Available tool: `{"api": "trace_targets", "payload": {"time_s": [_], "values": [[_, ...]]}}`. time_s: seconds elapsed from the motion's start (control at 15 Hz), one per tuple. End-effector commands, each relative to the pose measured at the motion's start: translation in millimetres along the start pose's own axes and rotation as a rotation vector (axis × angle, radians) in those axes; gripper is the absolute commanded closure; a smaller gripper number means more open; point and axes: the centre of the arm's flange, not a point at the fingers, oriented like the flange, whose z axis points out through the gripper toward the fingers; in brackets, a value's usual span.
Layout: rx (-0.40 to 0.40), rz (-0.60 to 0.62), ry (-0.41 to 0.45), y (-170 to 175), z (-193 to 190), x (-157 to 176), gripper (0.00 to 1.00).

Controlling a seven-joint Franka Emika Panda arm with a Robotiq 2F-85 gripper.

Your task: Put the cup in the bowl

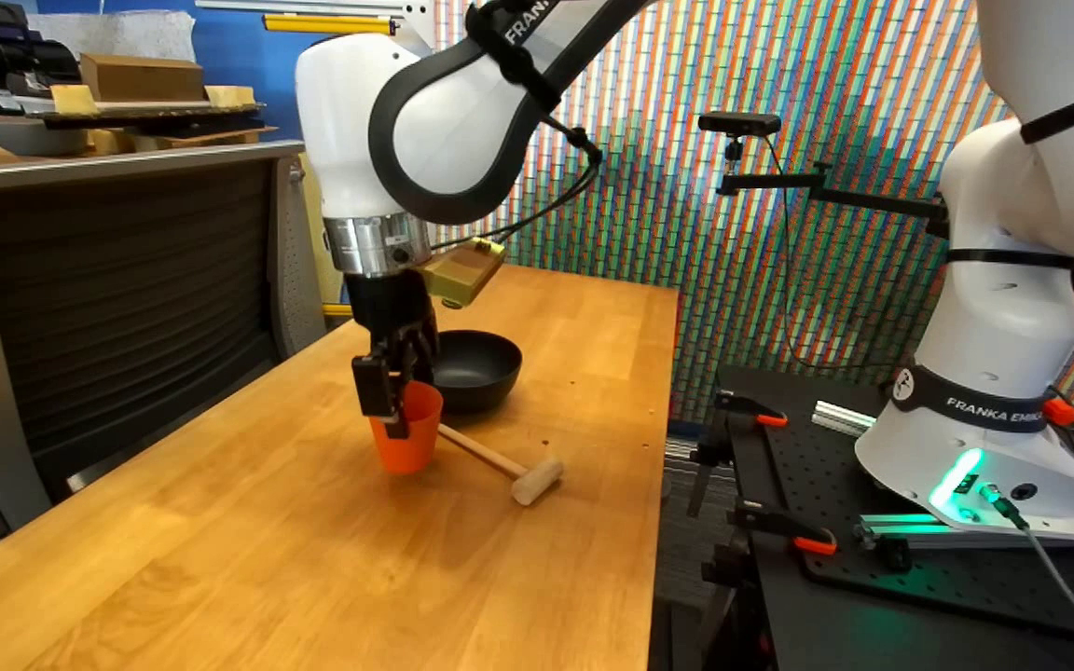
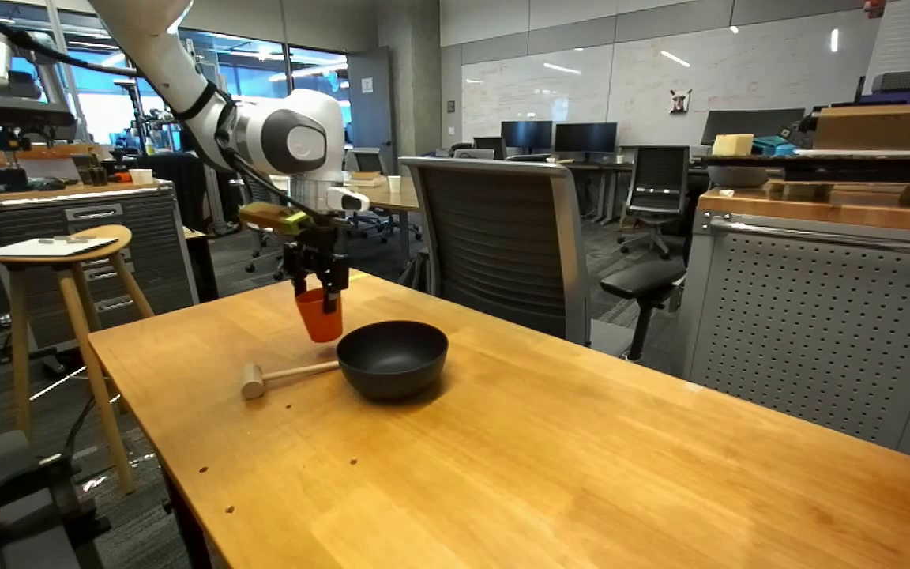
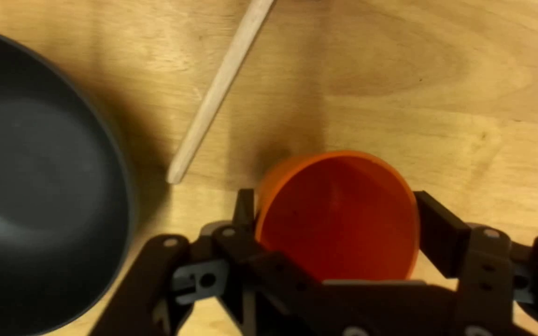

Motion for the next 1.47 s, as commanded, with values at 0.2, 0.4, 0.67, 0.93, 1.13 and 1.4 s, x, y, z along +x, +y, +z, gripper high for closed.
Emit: {"api": "trace_targets", "payload": {"time_s": [0.2, 0.4, 0.67, 0.93, 1.13, 1.4], "values": [[-0.134, 0.260, 0.137, 96.1, -98.9, -41.9, 0.43], [-0.170, 0.358, 0.132, 136.2, -102.4, -40.1, 0.43], [-0.122, 0.403, 0.051, 159.5, -76.1, -19.7, 0.43], [-0.027, 0.425, -0.018, 156.5, -38.3, 1.0, 0.43], [0.044, 0.448, -0.047, 150.2, -15.5, 12.9, 0.43], [0.087, 0.483, -0.061, 161.5, 0.5, 15.7, 0.43]]}}
